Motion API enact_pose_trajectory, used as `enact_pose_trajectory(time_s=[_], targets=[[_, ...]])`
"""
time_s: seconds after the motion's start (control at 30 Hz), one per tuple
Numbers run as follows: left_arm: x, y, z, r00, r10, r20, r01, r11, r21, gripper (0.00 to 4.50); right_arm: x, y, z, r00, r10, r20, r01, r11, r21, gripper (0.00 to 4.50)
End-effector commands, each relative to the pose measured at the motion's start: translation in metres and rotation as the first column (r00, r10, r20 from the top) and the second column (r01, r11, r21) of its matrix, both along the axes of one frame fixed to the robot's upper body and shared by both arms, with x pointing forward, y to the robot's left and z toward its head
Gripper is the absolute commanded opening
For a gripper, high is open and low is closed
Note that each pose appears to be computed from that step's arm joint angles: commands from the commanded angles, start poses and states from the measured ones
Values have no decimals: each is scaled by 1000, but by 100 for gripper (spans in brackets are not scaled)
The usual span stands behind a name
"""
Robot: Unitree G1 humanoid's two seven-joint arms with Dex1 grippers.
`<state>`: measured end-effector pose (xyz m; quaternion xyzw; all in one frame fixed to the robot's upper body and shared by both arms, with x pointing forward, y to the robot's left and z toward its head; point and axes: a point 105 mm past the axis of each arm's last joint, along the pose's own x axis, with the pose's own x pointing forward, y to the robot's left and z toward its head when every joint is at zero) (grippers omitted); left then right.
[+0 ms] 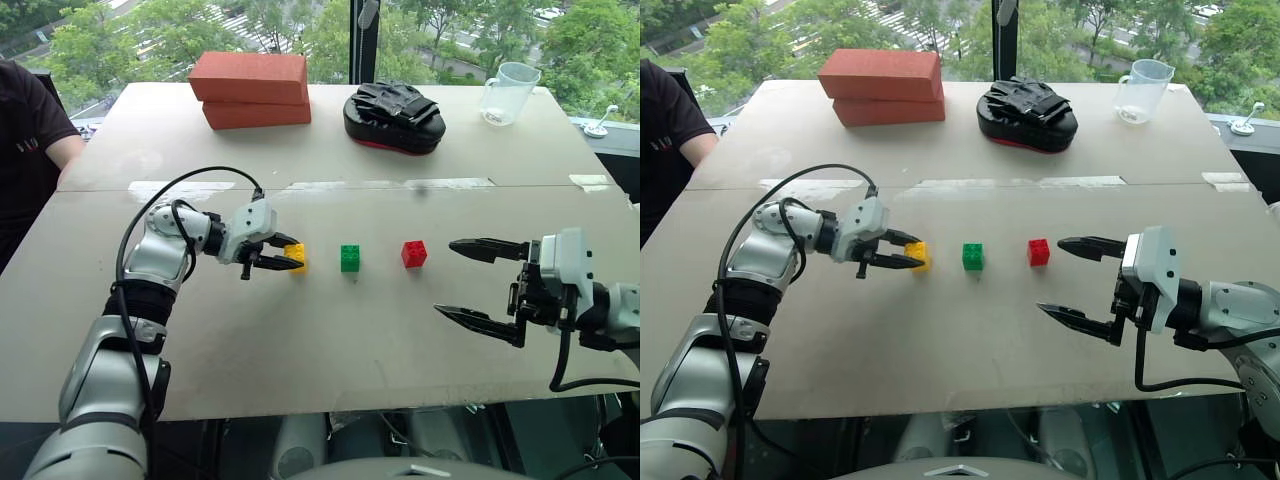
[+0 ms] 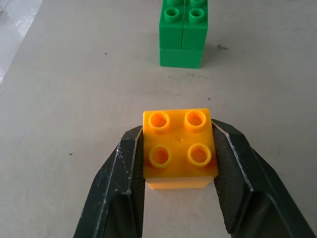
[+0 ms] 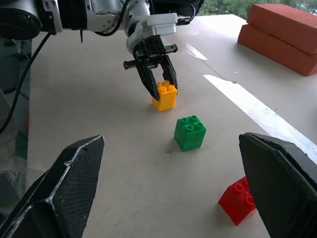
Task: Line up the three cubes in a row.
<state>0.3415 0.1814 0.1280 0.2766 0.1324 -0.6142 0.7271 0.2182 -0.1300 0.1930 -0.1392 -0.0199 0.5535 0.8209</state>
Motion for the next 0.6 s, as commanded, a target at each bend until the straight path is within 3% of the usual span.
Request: enact_pose_trajectory(time_s=[0.03,0.47,0.6], targets=[[2,-1,9,999,-28,30,28,1000,6,128,-2,-2,8,999,-8,42,8,1000,-9,450],[8,3,7,999,-48,13,48,999,23,128,-2,-3,6,999,-4,33,4,1000,-7,450],[8,1,4,999,-48,-1,48,999,17,320,-2,-3,7,999,-1,33,2,1000,-9,450]])
